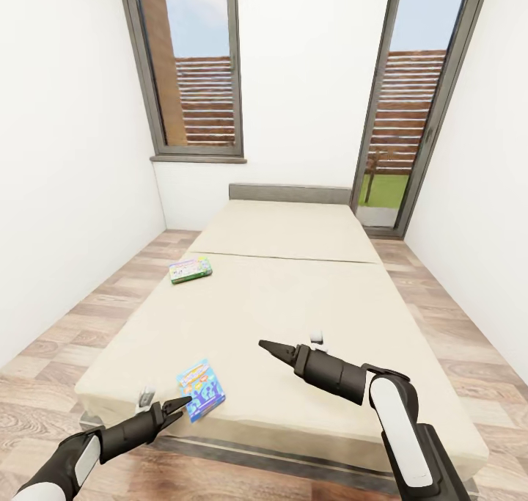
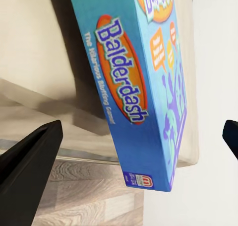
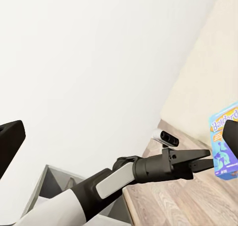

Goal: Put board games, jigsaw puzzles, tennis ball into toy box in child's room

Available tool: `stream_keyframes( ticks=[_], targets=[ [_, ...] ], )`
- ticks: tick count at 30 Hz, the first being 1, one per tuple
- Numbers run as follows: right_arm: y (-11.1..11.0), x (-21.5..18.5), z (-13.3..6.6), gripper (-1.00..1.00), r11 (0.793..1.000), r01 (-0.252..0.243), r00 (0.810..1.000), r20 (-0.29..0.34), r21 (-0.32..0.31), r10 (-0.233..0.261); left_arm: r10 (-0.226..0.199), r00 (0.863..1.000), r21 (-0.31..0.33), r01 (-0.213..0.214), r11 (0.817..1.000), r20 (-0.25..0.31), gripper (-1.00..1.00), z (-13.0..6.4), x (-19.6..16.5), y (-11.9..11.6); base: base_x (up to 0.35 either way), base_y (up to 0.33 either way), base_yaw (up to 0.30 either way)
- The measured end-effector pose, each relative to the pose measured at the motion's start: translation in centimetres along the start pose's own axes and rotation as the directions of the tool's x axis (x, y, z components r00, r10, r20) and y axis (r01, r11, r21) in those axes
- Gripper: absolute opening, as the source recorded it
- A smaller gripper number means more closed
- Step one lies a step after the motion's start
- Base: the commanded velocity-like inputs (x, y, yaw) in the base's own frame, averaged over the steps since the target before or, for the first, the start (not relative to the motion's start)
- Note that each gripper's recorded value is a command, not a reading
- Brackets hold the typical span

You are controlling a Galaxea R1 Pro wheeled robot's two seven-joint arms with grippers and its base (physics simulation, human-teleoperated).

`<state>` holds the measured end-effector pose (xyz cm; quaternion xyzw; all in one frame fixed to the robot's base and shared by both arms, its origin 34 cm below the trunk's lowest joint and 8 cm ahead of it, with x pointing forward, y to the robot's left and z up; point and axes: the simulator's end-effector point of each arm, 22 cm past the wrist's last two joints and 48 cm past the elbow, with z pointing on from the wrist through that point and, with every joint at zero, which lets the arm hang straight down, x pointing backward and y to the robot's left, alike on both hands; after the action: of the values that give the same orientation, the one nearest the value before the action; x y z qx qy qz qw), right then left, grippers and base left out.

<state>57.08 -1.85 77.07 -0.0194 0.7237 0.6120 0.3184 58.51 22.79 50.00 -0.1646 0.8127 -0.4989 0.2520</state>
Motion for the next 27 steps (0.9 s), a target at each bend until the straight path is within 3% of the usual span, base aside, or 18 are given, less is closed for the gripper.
stream_keyframes(
  ticks=[27],
  targets=[
    [0.01,-0.02,-0.02,1.0,1.0,0.0,1.0,0.001,0.0,0.0,-0.003,1.0,0.021,0.003,1.0,0.018,1.0,0.93,0.09,-0.76,-0.023,0.0,0.0]
  ],
)
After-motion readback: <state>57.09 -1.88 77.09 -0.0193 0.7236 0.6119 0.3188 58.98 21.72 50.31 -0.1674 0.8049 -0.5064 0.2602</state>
